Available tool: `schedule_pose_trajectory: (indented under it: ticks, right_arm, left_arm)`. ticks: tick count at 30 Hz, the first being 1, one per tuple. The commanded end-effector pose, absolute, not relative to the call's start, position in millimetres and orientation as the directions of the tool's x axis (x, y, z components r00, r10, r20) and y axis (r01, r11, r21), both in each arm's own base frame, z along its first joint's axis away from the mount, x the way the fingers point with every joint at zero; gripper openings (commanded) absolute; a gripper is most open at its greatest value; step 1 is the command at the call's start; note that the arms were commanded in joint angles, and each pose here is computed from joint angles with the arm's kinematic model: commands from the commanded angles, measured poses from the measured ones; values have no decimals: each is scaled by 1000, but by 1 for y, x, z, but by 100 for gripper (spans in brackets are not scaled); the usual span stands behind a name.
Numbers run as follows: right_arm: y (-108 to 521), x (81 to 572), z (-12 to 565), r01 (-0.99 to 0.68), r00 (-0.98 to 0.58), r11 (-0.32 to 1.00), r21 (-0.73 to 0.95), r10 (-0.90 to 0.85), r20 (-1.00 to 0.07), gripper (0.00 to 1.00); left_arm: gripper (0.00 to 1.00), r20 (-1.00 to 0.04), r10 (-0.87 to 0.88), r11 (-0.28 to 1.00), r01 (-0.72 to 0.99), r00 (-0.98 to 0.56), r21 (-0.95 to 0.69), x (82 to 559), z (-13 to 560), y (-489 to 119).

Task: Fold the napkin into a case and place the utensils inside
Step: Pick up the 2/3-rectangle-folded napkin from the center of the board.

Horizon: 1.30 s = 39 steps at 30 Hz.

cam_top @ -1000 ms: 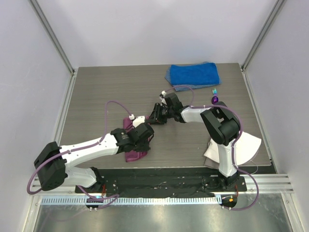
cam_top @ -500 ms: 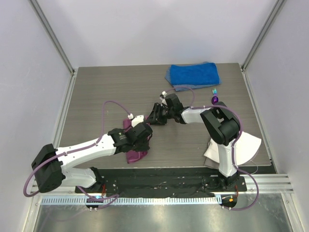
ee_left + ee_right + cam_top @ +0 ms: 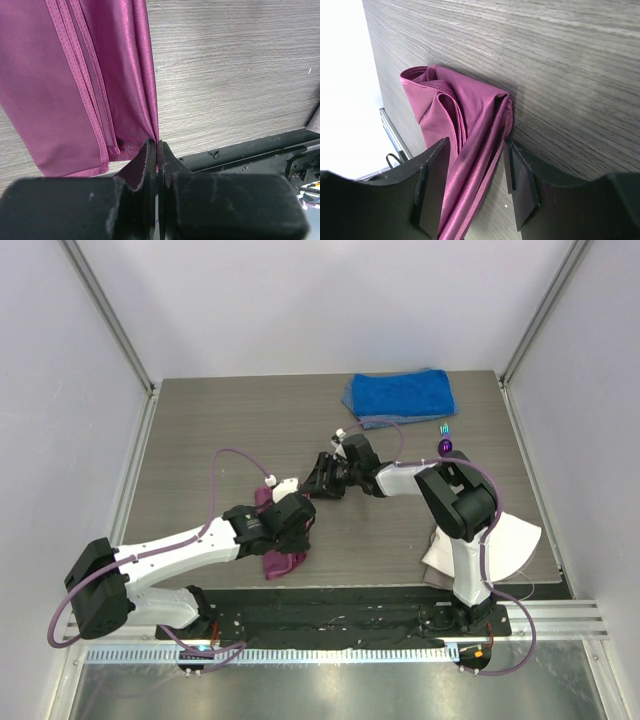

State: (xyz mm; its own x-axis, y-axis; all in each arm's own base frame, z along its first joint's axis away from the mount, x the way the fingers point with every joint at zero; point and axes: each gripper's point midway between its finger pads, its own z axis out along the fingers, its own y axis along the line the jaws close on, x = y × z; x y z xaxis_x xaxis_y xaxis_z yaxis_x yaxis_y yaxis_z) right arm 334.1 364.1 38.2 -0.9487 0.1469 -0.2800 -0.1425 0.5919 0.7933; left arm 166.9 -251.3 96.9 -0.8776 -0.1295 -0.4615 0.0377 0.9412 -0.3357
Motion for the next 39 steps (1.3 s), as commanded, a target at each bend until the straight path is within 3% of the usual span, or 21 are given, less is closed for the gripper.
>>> schedule_pose_trajectory:
  ticks: [1, 12, 22, 29, 34, 37, 38, 39]
  right_arm:
    - [362, 322, 37, -147, -947, 593, 792, 146, -285, 56]
    - [362, 297, 35, -157, -951, 609, 778, 119, -284, 57]
    - [366, 320, 30, -160, -942, 625, 764, 136, -308, 51]
    - [365, 333, 33, -169, -934, 623, 764, 147, -327, 31]
    - [358, 340, 35, -205, -921, 653, 729, 124, -370, 9]
    - [354, 341, 36, -224, -916, 668, 710, 105, -388, 1]
    - [352, 341, 35, -238, -913, 674, 699, 91, -398, 1]
    - [352, 340, 36, -244, -911, 676, 695, 86, -403, 1]
  left_arm:
    - [0, -484, -143, 926, 55, -863, -373, 173, 113, -259]
    - [0, -482, -133, 926, 64, -866, -371, 173, 113, -261]
    - [0, -468, -133, 924, 62, -874, -378, 169, 109, -260]
    - [0, -440, -140, 913, 57, -887, -404, 167, 99, -268]
    - [0, -422, -126, 910, 64, -898, -409, 168, 90, -279]
    - [13, -419, -118, 903, 78, -900, -422, 171, 91, -289]
    - [26, -425, -122, 902, 79, -897, -425, 173, 93, -290]
    - [31, -435, -128, 896, 84, -891, -437, 176, 97, -292]
